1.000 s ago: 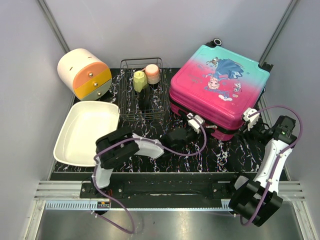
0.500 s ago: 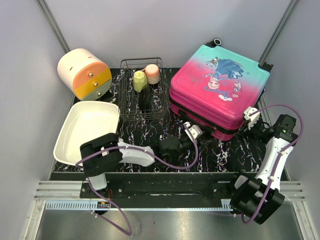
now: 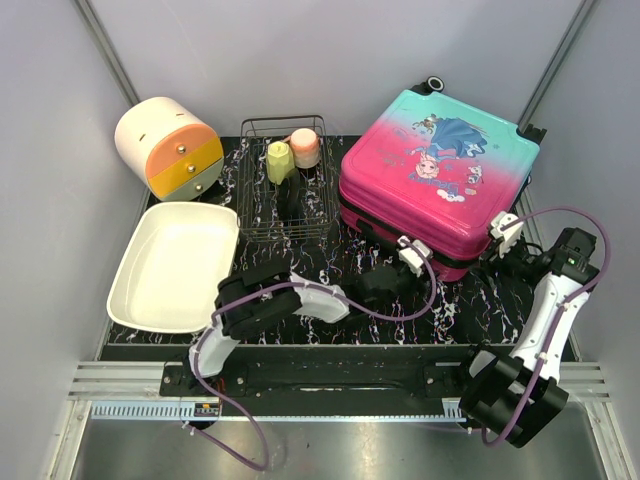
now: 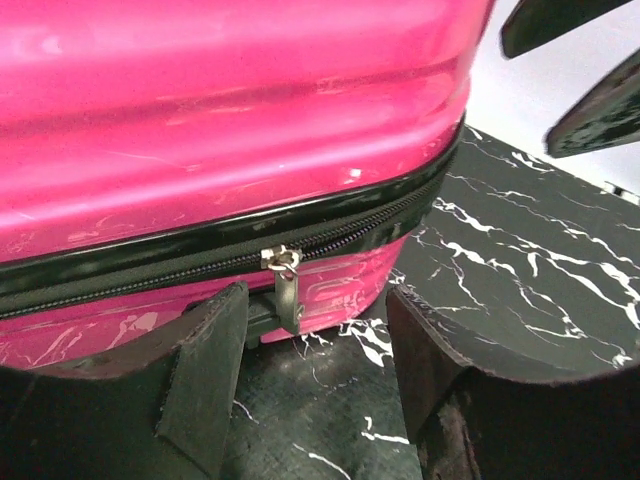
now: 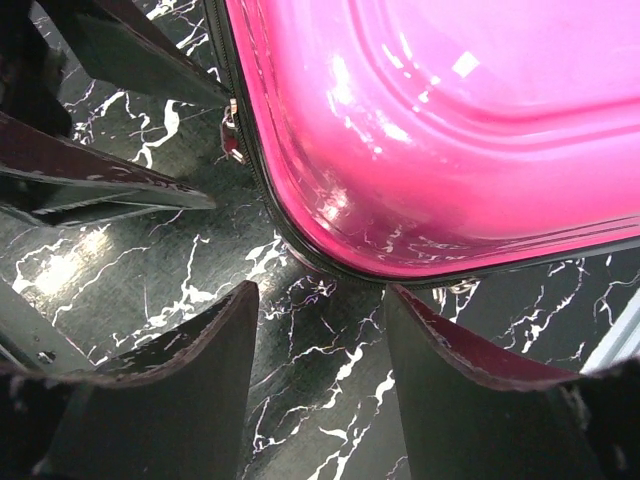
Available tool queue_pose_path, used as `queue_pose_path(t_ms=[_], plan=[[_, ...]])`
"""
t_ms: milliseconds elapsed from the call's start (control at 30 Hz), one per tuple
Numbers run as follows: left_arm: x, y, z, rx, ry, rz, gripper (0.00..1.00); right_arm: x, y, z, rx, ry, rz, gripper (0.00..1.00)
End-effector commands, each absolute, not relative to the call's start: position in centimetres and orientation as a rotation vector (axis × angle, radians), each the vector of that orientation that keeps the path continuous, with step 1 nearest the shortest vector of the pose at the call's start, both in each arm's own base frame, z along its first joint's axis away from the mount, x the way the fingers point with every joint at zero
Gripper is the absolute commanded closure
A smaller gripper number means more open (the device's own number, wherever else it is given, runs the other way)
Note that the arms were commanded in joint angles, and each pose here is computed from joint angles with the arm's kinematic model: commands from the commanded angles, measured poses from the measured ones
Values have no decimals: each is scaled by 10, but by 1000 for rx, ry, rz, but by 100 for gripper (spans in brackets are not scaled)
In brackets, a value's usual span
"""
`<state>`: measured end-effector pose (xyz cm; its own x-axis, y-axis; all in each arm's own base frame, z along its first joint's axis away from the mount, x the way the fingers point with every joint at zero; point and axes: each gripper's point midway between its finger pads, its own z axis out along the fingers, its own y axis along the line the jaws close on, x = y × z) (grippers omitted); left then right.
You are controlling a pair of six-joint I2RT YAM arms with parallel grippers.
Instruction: Open, take out, and arrange the luggage
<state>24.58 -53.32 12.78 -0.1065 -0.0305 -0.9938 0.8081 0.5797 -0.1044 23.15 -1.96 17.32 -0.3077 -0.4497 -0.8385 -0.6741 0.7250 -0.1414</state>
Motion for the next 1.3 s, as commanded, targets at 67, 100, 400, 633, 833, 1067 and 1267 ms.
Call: queue_pose_path(t_ms=[67, 100, 400, 633, 833, 1067, 1267], plan=[[280, -541, 139, 529, 1505, -745, 44, 235, -24, 194, -869, 1936, 250, 35], [283, -541, 136, 520, 1510, -733, 46, 234, -25, 194, -865, 1941, 248, 34], [298, -518, 143, 475, 1530, -743, 100, 235, -26, 206, -863, 1940, 241, 29], [301, -482, 158, 479, 1606, -793, 100, 237, -25, 226, -863, 1913, 232, 13], [333, -438, 136, 535, 1734, -724, 100, 237, -11, 246, -874, 1845, 291, 1], [332, -432, 137, 706, 1721, -755, 100, 272, 15, 267, -812, 1866, 298, 0], [333, -448, 142, 693, 1714, -810, 100, 299, 47, 289, -892, 1846, 239, 0]])
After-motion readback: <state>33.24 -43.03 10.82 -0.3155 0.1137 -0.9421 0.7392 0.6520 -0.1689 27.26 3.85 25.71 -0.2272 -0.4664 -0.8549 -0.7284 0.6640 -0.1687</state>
